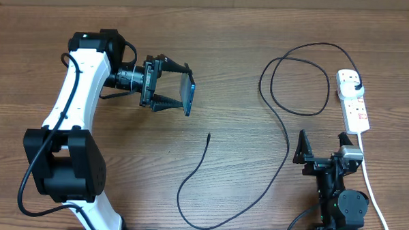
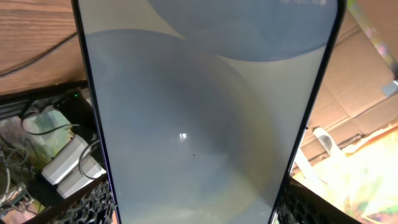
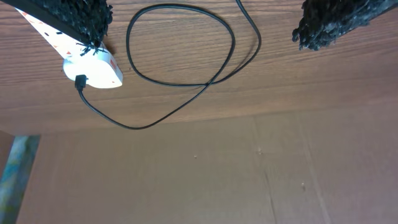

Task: Plug charger to phone and switch on socket
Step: 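Hold the phone upright with the left gripper above the table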

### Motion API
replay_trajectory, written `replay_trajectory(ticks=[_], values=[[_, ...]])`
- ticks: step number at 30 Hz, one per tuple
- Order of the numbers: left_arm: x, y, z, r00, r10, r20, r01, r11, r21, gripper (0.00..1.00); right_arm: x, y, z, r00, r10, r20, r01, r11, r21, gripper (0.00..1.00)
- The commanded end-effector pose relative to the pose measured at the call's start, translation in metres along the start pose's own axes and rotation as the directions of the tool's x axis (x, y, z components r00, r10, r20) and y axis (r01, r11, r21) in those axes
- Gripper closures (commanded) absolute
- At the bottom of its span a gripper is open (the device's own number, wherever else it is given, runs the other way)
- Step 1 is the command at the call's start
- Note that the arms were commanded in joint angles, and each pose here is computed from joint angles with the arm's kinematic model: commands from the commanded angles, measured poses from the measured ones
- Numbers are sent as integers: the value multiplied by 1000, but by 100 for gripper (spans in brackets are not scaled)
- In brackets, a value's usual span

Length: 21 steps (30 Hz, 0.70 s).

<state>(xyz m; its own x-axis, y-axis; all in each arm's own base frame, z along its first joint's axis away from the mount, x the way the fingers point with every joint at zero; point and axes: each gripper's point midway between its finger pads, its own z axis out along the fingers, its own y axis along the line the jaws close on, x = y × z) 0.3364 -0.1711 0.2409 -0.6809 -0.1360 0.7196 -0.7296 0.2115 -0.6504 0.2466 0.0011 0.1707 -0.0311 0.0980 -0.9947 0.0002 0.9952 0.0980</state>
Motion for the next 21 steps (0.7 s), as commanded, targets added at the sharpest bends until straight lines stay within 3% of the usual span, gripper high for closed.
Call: replay_trajectory(ticks=[1,21], values=[[12,-6,-3,998,55,6,-55,998,13,96,1,2,0,1000,-3,6,3,1000,-10,0],[-16,11,-6,982,137,126,-121,984,-128,96,1,2,0,1000,-3,6,3,1000,-10,0]])
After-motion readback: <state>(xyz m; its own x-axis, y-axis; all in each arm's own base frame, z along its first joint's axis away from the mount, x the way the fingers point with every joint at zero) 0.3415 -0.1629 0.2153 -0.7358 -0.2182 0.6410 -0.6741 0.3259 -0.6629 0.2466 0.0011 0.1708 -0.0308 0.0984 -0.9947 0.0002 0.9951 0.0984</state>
